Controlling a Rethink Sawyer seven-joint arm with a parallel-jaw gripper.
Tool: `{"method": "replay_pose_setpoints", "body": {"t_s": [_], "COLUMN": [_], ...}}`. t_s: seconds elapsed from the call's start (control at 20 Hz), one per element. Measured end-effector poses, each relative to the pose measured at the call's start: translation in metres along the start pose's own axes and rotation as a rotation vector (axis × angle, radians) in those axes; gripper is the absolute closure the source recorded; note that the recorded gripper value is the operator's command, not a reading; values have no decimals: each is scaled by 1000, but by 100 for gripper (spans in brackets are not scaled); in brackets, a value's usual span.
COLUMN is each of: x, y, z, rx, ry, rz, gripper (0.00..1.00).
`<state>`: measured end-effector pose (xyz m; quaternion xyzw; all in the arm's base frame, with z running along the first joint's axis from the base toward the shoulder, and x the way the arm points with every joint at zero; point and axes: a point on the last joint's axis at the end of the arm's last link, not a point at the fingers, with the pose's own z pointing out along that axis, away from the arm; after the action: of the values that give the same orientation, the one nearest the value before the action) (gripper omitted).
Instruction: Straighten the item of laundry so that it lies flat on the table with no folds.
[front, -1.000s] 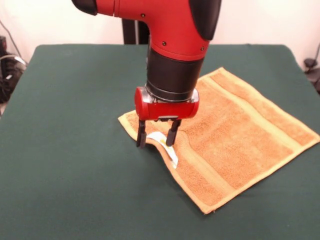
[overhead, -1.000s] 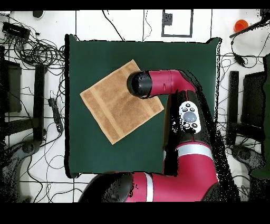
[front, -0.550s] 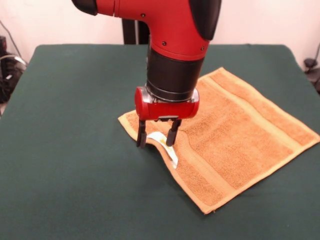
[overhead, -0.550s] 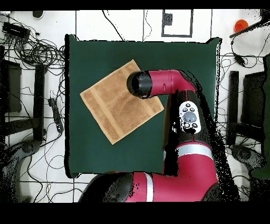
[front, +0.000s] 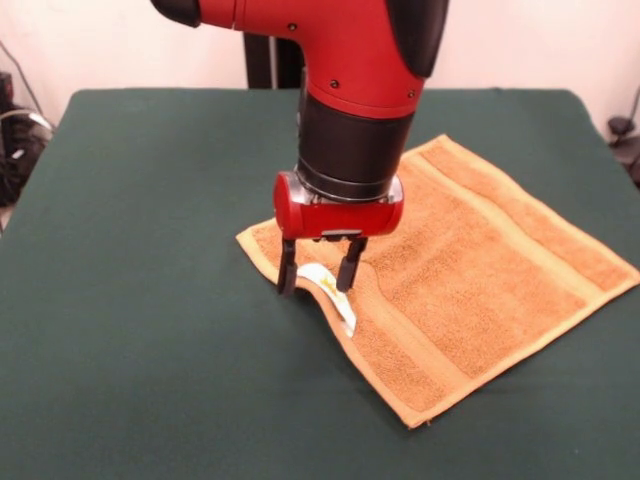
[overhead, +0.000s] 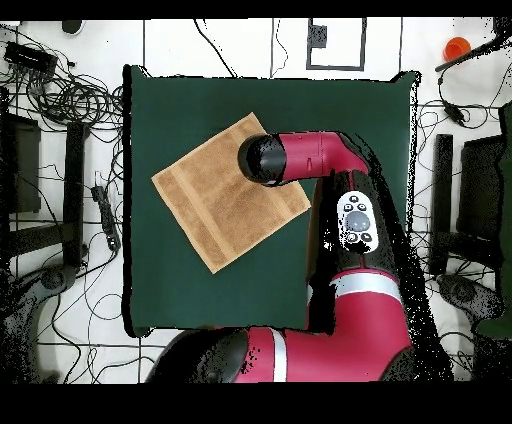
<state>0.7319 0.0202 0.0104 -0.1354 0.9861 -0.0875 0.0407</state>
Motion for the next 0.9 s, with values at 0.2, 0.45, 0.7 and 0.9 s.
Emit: {"method": "replay_pose_setpoints", "body": {"t_s": [0.2, 0.45, 0.7, 0.9], "x": [0, -1, -1, -1], "y": [4, 6, 7, 7], "z": [0, 0, -1, -1], "rx": [4, 4, 4, 4], "ry": [0, -1, -1, -1], "rz": [-12, -14, -16, -17], "gripper": [0, 0, 0, 0]}}
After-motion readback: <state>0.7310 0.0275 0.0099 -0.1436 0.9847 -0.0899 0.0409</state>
